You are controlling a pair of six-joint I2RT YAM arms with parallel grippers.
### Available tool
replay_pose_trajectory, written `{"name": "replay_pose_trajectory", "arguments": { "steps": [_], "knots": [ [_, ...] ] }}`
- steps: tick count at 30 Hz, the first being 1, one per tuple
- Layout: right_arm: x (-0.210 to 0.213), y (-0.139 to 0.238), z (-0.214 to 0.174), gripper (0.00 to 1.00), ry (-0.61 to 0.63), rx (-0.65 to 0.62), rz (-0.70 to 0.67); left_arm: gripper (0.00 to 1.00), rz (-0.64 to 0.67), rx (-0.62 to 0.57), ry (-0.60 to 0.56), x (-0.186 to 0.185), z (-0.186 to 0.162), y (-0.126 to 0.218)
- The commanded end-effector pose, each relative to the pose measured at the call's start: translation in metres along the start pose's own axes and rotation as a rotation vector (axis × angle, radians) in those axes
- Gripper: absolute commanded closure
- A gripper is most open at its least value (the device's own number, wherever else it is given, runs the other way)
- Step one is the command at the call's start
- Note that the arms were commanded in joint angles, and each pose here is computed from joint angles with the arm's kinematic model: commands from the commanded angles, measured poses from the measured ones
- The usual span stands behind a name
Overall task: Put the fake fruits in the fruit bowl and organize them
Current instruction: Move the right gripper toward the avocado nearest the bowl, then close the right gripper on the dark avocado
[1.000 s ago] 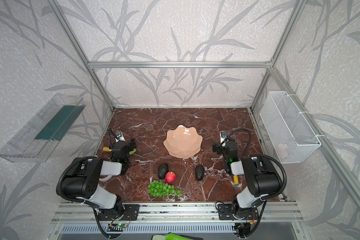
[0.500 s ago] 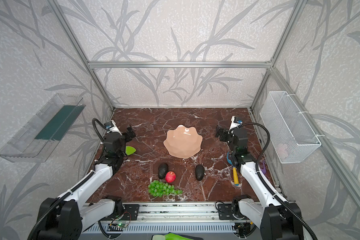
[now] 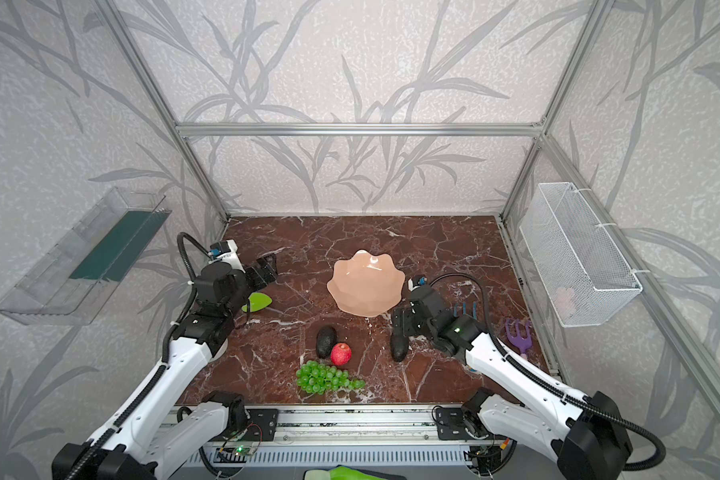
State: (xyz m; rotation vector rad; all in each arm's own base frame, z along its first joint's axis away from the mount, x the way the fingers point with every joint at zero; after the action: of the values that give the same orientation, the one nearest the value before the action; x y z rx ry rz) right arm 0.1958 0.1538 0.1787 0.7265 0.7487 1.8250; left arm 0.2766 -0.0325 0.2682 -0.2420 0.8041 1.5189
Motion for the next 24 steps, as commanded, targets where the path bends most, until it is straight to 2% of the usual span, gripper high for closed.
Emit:
{"name": "replay_pose_trajectory", "arguments": {
  "steps": [1, 8, 16, 21, 24],
  "knots": [
    [0.000, -0.013, -0.030, 0.10, -0.054, 0.117, -0.071, 0.10, 0.034, 0.116, 0.013, 0.001, -0.010, 0.011],
    [0.016, -0.038, -0.052, 0.12, -0.041, 0.190, -0.122, 0.10, 0.052, 0.098, -0.003, 0.004, -0.008, 0.027],
    [0.020, -0.058, -0.055, 0.32, -0.043, 0.203, -0.136, 0.09, 0.074, 0.087, -0.014, 0.008, -0.010, 0.036],
    [0.022, -0.053, -0.050, 0.45, -0.037, 0.181, -0.122, 0.08, 0.097, 0.088, -0.020, 0.012, -0.010, 0.036],
    [0.021, -0.043, -0.044, 0.49, -0.009, 0.171, -0.132, 0.08, 0.107, 0.078, -0.015, 0.014, -0.011, 0.037]
  ]
}}
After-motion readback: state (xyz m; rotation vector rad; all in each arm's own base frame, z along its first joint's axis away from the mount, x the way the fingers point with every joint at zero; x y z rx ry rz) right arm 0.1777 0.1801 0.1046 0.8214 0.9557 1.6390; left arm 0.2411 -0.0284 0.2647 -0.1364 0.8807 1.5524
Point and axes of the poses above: each gripper's point midway between its finger pads, its own y axis back along the fingers, its own x axis along the line the jaws close on, z = x × y, the point moved 7 cm from there along y, back along the fingers, and after that the axes turned 10 degrees about y, right-handed, at the moved point
